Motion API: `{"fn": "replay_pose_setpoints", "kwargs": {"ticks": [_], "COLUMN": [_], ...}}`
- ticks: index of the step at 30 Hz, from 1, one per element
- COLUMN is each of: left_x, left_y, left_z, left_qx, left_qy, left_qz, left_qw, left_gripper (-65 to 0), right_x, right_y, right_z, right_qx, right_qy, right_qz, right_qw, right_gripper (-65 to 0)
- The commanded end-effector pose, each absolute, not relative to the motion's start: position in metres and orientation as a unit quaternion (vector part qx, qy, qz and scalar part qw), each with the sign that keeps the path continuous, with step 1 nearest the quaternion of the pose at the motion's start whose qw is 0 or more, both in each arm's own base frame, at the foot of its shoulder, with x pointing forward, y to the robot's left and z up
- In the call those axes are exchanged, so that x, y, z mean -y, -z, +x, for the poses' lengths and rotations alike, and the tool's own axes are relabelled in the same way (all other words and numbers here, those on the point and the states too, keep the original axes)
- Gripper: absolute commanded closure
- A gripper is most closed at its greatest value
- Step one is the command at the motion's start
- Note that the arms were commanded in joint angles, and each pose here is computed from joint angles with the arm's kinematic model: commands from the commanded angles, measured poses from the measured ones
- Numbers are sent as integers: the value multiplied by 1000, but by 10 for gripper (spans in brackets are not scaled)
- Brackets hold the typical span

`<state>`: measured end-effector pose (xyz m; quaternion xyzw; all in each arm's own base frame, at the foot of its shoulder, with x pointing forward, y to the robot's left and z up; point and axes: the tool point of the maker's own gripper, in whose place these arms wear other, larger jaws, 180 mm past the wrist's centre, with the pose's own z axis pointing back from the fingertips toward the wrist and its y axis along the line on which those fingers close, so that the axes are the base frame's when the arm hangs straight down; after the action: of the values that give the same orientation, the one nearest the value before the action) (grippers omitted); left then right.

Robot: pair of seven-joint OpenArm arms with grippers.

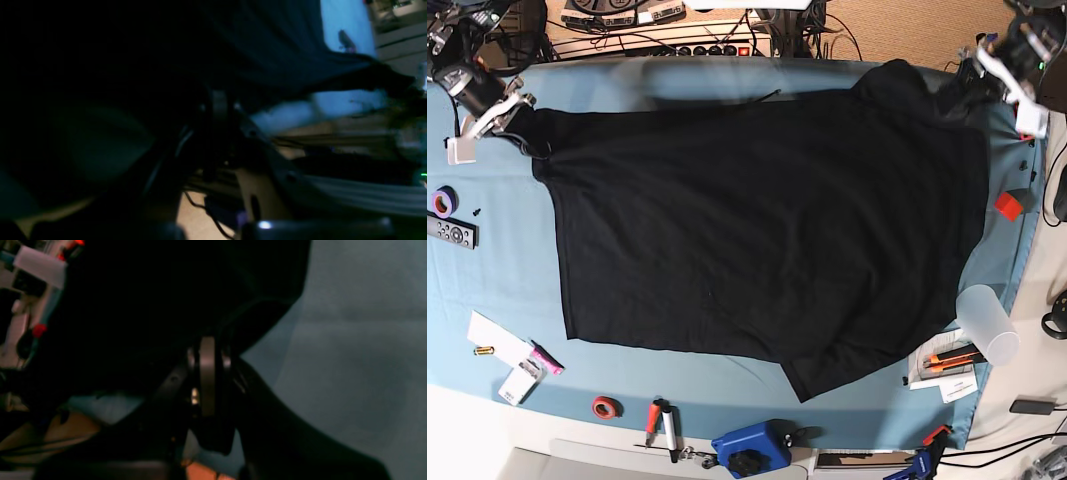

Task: Layout the t-shirt on the table in an organized manner, then fold the t-shirt properly
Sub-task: 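Stretch the shirt taut between both grippers along the collar edge, then pull the collar edge away from the hem with both grippers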

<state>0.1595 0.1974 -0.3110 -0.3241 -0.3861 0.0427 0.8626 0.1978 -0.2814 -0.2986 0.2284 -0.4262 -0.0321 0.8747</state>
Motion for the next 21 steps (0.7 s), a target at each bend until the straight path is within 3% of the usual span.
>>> {"fn": "replay_pose_setpoints", "kwargs": {"ticks": [1,7,14,21], "left_x": [-202,-215,-201,-213], "left_y": [298,289,290,287], "left_z": [171,214,271,315], "left_qx": [414,452,460,473], "left_qy": [-39,-19,27,48], "left_qz": [-319,-264,-199,-113], "left_qw": [851,852,865,873], "left_gripper": [0,0,0,0], "right_x": [286,297,303,291], "right_y": [288,322,342,375], "right_z": [205,219,258,289], "right_qx": [445,414,414,357], "right_qy": [26,67,119,116], "right_qz": [221,229,276,285], "right_qw": [867,879,859,882], "right_gripper": [0,0,0,0]}}
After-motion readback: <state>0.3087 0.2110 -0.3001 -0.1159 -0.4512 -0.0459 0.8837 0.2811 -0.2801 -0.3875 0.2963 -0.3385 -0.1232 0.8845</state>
